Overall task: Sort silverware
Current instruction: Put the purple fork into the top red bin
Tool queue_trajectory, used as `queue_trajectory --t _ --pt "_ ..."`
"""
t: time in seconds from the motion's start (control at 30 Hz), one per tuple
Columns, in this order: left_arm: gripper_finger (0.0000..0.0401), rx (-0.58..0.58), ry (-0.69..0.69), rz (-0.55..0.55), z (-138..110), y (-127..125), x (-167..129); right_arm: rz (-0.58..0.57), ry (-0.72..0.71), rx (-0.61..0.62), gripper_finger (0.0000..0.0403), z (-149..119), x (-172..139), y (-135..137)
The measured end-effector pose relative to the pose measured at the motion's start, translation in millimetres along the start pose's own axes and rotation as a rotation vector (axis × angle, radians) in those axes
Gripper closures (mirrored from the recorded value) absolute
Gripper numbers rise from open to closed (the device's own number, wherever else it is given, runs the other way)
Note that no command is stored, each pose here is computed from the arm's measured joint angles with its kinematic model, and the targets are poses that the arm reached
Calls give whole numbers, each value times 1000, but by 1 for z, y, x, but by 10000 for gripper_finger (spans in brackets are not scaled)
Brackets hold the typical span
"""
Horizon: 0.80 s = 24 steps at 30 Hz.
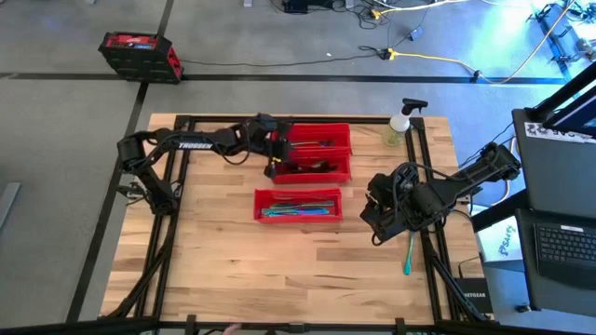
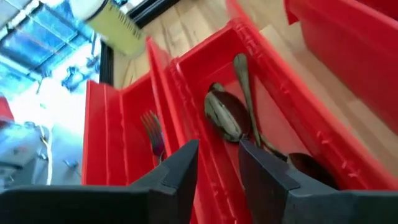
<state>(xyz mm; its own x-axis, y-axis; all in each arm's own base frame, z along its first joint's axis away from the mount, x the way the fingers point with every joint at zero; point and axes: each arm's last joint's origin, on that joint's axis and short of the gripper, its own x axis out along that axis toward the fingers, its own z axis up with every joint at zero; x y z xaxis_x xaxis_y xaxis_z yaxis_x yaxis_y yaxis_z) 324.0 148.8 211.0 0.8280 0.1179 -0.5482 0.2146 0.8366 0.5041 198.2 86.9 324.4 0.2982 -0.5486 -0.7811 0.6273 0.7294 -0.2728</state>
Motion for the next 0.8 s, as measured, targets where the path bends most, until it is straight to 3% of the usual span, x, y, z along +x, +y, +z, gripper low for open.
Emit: queue_trajectory --t 0.13,0.2,0.3,0.47,0.57,0.7,0.8 --pt "299 -92 5 9 -2 2 -1 3 12 1 125 0 0 0" --pt "299 -151 -15 18 3 1 -2 -4 66 60 125 0 2 -3" --pt "299 -169 -123 2 19 1 -8 0 180 116 125 5 11 -8" --pt "299 -294 -333 -12 55 -2 -22 5 325 49 125 16 29 -14" --pt "299 -382 -424 -108 73 -11 -30 30 451 16 133 18 44 -18" --pt "299 -401 -465 -270 93 -37 -28 52 640 -37 162 4 67 -20" --pt "299 -345 -501 -360 115 -66 -28 44 753 -87 183 -13 82 -21"
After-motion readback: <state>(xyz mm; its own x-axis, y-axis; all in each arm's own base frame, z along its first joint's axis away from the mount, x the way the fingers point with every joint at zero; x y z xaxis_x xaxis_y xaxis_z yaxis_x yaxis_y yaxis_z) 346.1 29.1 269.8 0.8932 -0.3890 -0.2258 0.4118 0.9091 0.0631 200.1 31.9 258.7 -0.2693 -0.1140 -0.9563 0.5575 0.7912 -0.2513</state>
